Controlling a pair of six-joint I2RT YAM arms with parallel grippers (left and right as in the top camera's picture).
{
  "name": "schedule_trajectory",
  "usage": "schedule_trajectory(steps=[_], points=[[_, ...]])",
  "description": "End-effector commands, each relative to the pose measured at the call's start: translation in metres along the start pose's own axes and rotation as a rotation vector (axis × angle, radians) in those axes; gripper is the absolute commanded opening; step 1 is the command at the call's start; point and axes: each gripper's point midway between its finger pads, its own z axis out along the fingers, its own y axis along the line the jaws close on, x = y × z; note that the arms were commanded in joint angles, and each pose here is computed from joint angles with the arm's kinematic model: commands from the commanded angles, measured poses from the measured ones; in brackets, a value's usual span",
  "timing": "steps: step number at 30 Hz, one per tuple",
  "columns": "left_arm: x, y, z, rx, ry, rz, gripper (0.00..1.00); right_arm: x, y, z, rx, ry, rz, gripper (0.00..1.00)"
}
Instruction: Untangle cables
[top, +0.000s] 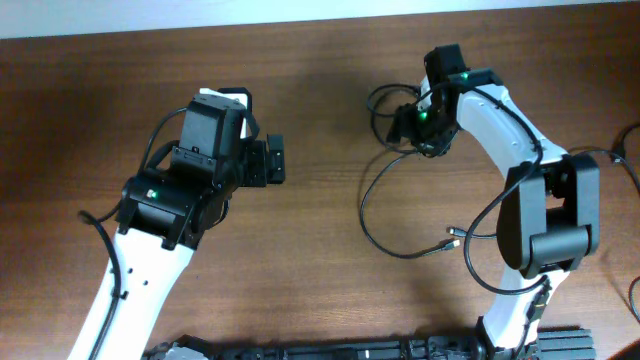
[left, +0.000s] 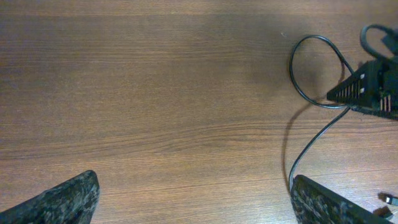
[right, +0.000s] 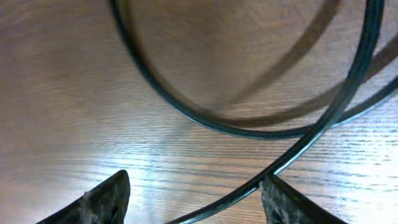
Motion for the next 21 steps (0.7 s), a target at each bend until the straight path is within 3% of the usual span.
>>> schedule_trajectory(steps=[1,7,21], points=[[-0.006,0.003,-0.008,-0.006,-0.028,-0.016,0.99,0.0,-0.003,0.001,0.02,-0.014,0.028,0.68],[-0.006,0.003,-0.008,-0.006,-0.028,-0.016,0.99,-0.003,-0.011,0.0,0.067,-0.036,0.028,0.84],[-0.006,0.003,-0.008,-0.006,-0.028,-0.016,0.99,0.02,-0.018,0.003,0.148,0.028,0.084,0.87]])
